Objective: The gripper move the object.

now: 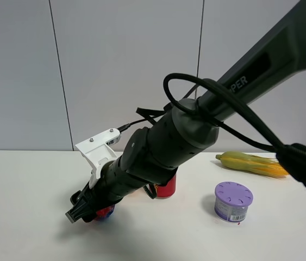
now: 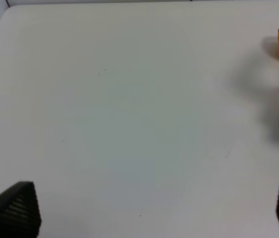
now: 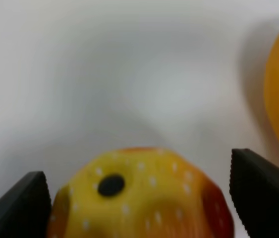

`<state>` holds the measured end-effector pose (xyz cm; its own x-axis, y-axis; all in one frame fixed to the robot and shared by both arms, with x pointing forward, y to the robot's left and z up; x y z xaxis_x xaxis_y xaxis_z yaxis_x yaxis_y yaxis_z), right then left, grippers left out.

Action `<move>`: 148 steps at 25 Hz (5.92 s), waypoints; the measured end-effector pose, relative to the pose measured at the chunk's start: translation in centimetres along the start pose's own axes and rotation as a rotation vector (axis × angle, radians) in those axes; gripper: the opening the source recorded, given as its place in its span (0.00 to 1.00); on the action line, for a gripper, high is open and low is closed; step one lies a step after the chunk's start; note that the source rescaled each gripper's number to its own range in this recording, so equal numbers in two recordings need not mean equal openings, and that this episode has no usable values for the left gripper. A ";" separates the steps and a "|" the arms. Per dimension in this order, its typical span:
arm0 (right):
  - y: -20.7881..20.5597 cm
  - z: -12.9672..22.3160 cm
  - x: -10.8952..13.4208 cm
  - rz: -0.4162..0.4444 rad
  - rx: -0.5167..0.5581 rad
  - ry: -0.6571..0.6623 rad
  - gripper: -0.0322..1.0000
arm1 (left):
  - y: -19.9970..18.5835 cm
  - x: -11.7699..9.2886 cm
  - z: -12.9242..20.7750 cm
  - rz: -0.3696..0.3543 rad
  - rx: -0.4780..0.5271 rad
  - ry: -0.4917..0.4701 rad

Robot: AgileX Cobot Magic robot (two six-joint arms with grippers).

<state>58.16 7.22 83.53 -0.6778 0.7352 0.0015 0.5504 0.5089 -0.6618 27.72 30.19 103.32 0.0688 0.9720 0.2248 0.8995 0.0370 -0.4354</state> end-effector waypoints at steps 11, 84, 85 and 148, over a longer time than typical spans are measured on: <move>-7.6 -8.9 0.1 -0.011 -0.233 -0.030 0.28 | 0.0 0.0 0.0 0.000 0.000 0.000; -58.1 -5.5 -14.3 0.767 -0.430 0.379 0.03 | 0.0 0.0 0.0 0.000 0.000 0.000; -58.6 -5.1 -14.3 0.771 -0.442 0.383 0.03 | 0.0 0.0 0.0 0.000 0.000 0.000; -49.7 15.8 -6.1 0.583 -0.329 0.698 1.00 | 0.0 0.0 0.0 0.000 0.000 0.000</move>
<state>27.22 -29.68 104.55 0.1288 0.9585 0.2545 0.8895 0.0019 -0.4570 27.72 30.19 103.32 0.0688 0.9720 0.2248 0.8995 0.0370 -0.4354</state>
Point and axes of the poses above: a point on each arm's last joint axis where the gripper is mounted, y pointing out along that axis toward the gripper, x along the wrist's bending axis when the last joint is at zero, z = x × y, the point moved 5 cm from there along y, pointing out along that axis toward the gripper, and after that the axes turned 14 degrees about y, right-handed, at the moved point
